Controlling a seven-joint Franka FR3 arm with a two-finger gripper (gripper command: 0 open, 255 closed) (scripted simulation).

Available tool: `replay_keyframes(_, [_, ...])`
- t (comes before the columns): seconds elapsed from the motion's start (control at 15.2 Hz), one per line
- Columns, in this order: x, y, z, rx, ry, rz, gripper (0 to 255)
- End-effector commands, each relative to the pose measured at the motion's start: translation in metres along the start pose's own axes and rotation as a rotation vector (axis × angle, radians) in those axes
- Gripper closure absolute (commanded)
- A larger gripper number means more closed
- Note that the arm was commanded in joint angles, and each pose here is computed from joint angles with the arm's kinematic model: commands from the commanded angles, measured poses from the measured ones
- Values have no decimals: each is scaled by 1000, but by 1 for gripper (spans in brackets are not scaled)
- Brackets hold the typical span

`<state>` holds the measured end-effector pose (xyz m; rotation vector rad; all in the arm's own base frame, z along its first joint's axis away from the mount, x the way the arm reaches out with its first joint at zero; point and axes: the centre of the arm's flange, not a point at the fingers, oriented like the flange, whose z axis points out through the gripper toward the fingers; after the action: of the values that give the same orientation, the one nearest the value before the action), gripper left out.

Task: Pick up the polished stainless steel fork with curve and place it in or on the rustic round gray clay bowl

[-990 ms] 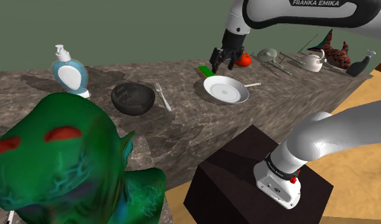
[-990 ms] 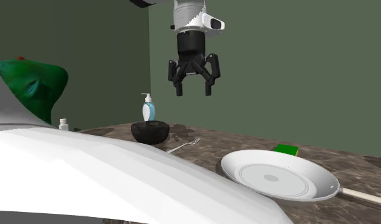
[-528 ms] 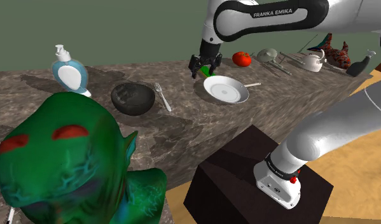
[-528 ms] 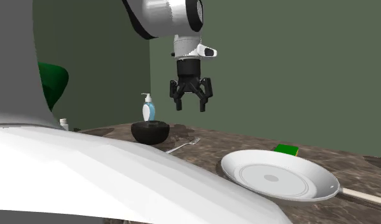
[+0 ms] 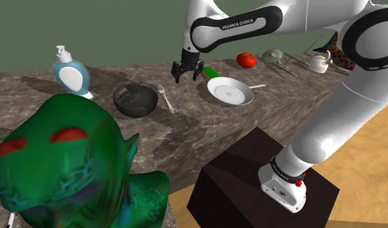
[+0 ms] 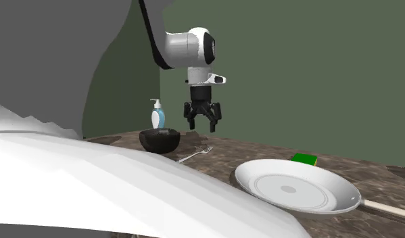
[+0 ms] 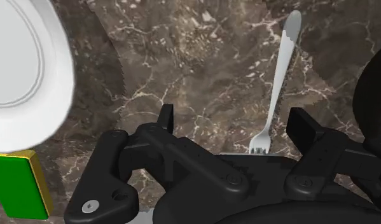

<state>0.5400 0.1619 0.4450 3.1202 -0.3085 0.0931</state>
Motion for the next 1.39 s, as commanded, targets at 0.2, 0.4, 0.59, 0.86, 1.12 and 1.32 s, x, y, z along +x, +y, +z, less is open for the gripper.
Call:
replay_keyframes(0.2, [41, -31, 39, 6, 3, 30, 0])
replay_keyframes(0.4, [67, -50, 61, 10, 5, 47, 0])
replay_keyframes(0.59, [94, -68, 83, 13, 6, 65, 0])
replay_keyframes(0.86, [99, -72, 103, 14, 7, 68, 0])
replay_keyframes(1.12, [99, -72, 124, 14, 7, 68, 0])
replay_keyframes(1.32, [99, -72, 127, 14, 7, 68, 0])
